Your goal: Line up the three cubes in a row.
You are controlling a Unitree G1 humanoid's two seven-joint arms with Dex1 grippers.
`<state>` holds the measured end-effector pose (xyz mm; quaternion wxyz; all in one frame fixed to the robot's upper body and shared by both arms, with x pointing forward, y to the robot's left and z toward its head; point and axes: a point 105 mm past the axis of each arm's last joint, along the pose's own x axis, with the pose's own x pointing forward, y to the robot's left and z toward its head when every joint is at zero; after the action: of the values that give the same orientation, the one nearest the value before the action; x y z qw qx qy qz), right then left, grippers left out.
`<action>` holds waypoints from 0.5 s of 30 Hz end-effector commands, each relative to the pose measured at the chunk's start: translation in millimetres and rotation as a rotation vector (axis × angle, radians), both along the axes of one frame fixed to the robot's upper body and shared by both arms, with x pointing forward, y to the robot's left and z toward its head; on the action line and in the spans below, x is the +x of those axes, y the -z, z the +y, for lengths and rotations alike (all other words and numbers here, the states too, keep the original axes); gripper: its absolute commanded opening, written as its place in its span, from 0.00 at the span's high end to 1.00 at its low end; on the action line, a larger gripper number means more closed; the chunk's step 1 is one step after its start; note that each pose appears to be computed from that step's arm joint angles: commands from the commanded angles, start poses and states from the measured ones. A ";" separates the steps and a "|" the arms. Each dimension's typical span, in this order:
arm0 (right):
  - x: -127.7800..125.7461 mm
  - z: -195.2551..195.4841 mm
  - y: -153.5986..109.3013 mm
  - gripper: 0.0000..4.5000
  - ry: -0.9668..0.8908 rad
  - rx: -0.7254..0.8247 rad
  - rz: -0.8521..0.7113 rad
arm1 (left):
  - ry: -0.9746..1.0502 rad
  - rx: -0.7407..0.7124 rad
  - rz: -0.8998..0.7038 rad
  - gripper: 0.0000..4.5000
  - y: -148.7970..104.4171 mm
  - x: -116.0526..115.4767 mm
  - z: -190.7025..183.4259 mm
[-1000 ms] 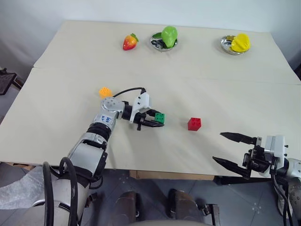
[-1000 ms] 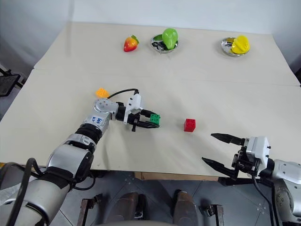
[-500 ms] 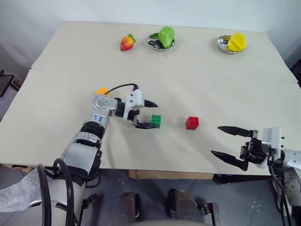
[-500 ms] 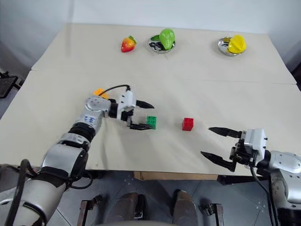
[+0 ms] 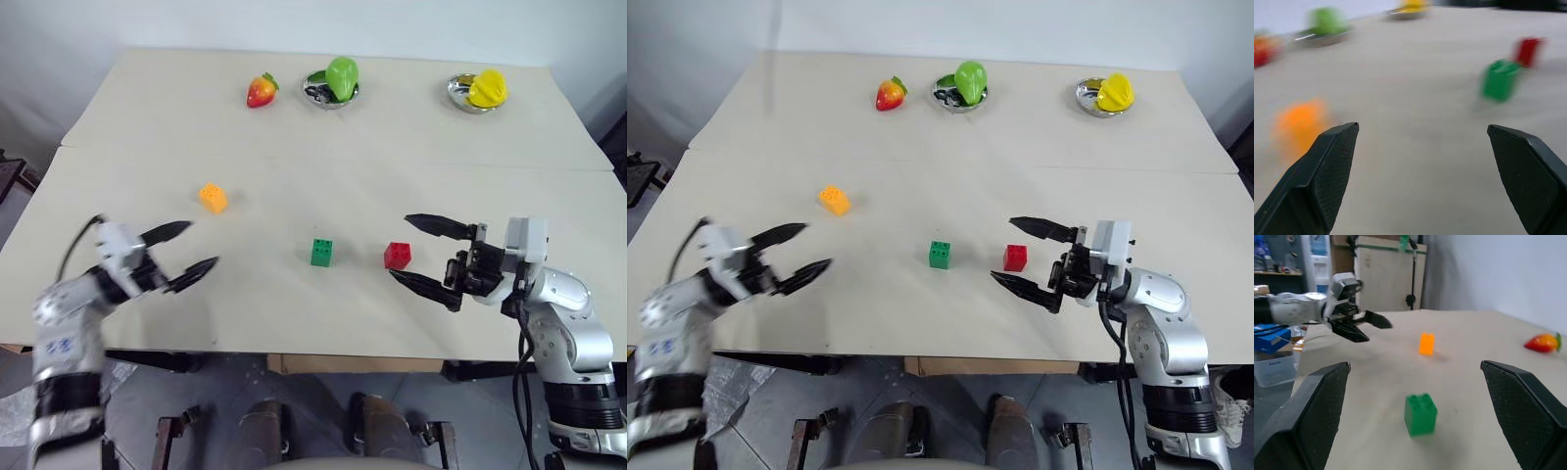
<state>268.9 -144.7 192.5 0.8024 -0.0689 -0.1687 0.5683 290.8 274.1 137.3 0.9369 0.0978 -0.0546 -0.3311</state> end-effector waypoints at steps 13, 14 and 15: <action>6.2 -28.5 5.4 0.00 0.095 -0.034 -0.031 | -0.372 -0.085 0.001 0.01 19.4 -60.0 49.2; 5.7 -32.2 9.4 0.00 0.103 -0.038 -0.020 | -0.379 -0.085 -0.023 0.01 13.3 -50.7 44.2; 5.5 -34.5 11.7 0.00 0.106 -0.041 -0.013 | -0.384 -0.086 -0.039 0.01 8.7 -44.5 40.7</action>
<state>276.8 -169.4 175.7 0.8259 -0.0820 -0.1473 0.5380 239.1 321.0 115.8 0.9860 0.0576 -0.0481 -0.1489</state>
